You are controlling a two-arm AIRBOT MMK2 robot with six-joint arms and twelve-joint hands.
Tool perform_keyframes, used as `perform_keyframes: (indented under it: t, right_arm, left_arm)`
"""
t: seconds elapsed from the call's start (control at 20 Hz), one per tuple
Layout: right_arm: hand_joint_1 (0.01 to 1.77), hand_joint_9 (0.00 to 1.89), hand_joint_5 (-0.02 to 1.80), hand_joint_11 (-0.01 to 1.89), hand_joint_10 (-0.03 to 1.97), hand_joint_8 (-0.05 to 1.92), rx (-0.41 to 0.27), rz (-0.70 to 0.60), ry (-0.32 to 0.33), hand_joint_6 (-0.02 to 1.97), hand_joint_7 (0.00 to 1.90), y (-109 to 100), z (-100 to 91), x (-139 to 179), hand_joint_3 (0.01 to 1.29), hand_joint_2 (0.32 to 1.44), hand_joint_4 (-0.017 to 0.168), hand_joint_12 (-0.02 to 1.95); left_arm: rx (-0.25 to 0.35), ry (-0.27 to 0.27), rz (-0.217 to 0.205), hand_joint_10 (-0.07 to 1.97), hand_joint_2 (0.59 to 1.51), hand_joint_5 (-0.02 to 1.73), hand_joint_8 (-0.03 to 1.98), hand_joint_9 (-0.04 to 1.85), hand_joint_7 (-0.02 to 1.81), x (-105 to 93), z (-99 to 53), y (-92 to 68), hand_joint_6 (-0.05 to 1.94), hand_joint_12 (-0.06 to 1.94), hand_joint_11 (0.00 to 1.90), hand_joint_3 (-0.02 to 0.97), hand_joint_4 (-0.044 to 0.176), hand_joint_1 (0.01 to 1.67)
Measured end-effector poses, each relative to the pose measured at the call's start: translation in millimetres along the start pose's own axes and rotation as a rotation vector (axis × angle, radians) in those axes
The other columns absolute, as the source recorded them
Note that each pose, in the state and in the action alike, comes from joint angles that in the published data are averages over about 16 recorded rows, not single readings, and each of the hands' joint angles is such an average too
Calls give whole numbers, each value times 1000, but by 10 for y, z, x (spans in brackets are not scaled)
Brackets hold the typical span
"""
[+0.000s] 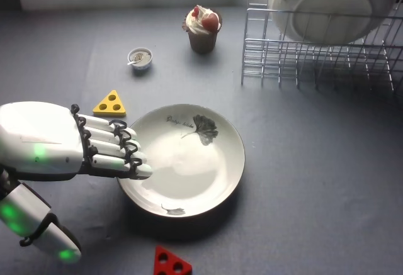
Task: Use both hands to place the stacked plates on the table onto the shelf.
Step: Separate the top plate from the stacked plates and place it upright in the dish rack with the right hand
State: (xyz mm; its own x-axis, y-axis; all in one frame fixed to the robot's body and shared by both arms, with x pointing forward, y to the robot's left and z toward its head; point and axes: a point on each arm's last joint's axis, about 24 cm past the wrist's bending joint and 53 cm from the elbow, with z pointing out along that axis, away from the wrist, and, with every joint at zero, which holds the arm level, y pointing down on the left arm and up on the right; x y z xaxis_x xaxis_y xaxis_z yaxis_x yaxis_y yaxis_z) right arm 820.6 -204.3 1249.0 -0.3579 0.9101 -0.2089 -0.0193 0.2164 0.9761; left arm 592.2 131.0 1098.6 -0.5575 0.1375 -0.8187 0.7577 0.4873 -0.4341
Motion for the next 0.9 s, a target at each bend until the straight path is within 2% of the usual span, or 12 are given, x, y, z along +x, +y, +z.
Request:
perform_keyframes:
  t: [0.35,0.55,0.75,0.9]
  right_arm:
    - [1116,941,779,996,84,64,-29,5,5,321,856,58,1,12,18,984,-5,333]
    - [1049,889,722,946,20,16,-65,-8,12,76,811,144,-3,39,18,953,-4,246]
    - [994,824,673,876,20,16,-122,-42,23,34,751,279,-17,81,18,945,-3,195]
    - [940,754,625,800,20,15,-194,-80,37,31,689,446,-54,142,18,952,-3,147]
  left_arm:
    - [-4,14,-4,4,943,102,11,136,141,61,-7,17,12,34,145,3,2,115]
    - [-8,24,-9,4,944,100,11,131,135,108,-14,30,12,31,140,3,2,109]
    - [-12,34,-16,4,945,94,11,124,127,157,-21,44,12,22,119,3,1,100]
    - [-13,41,-22,3,944,91,11,118,124,193,-22,46,12,11,104,4,1,100]
